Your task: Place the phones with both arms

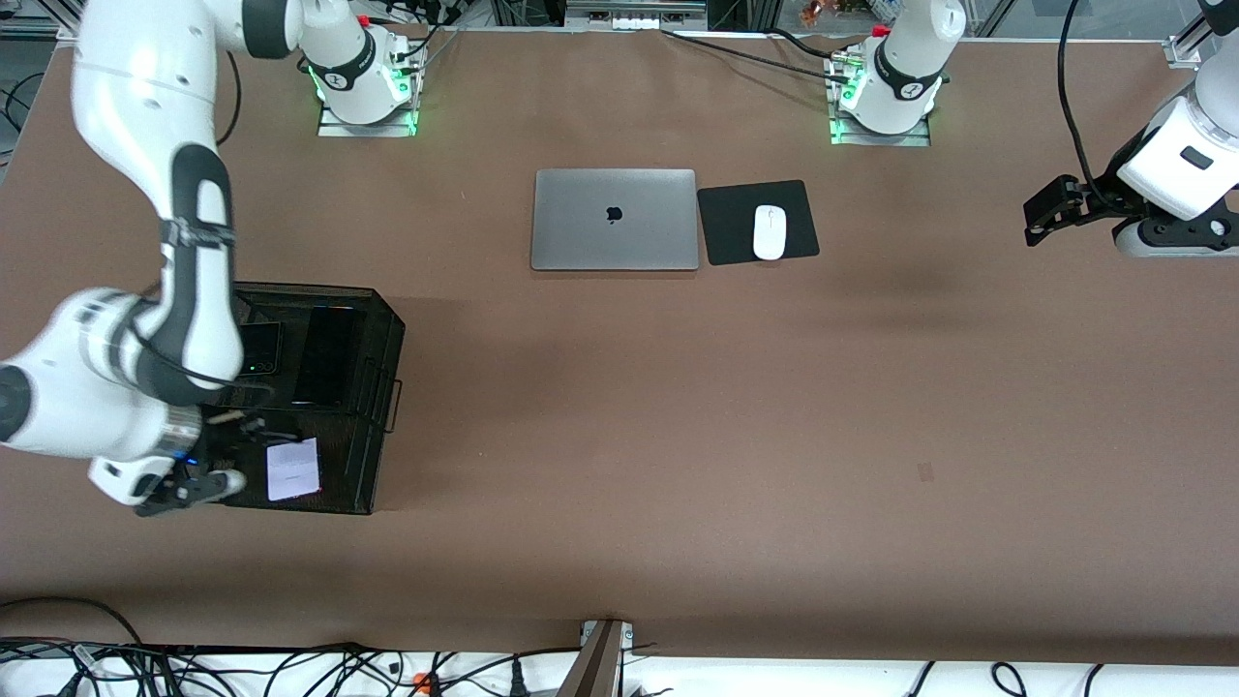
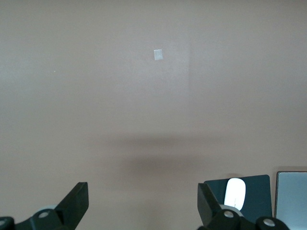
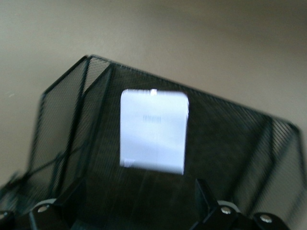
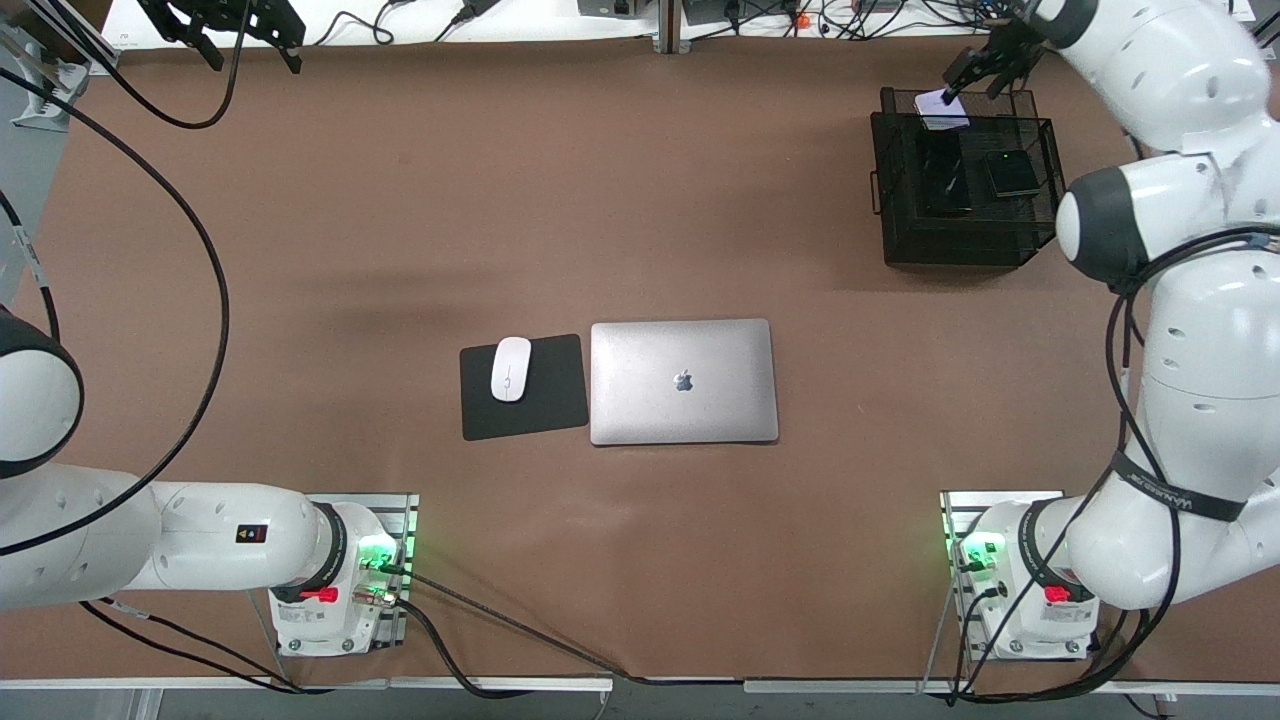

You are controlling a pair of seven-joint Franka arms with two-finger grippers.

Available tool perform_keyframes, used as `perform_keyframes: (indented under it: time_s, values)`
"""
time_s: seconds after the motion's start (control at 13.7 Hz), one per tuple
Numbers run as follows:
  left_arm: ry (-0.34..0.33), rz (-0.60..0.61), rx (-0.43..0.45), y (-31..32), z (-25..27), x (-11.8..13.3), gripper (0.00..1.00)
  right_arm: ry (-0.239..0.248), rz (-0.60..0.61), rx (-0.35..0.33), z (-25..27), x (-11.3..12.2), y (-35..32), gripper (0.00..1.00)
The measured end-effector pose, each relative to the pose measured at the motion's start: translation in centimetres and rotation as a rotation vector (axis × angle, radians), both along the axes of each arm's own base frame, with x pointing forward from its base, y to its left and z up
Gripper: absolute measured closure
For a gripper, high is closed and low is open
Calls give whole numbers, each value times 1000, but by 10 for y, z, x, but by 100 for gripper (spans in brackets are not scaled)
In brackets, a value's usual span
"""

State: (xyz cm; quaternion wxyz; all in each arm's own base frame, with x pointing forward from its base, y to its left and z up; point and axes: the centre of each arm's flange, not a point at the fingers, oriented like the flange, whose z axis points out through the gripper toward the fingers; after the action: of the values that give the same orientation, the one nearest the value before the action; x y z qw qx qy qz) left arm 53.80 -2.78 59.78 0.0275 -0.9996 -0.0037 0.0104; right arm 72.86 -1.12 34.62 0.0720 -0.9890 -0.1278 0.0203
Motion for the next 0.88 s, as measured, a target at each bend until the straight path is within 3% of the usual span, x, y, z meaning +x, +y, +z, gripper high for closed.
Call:
perform_keyframes:
  time_s: [0.44, 0.66, 0.88]
  values:
    - [0, 0, 0, 0, 0, 0, 0, 49, -8, -129, 159, -57, 29, 0]
    - [-4, -13, 0, -7, 1, 0, 0, 58, -52, -189, 201, -85, 31, 0]
    - [-10, -32, 1, -18, 4, -1, 0, 58, -103, -204, 220, -110, 15, 0]
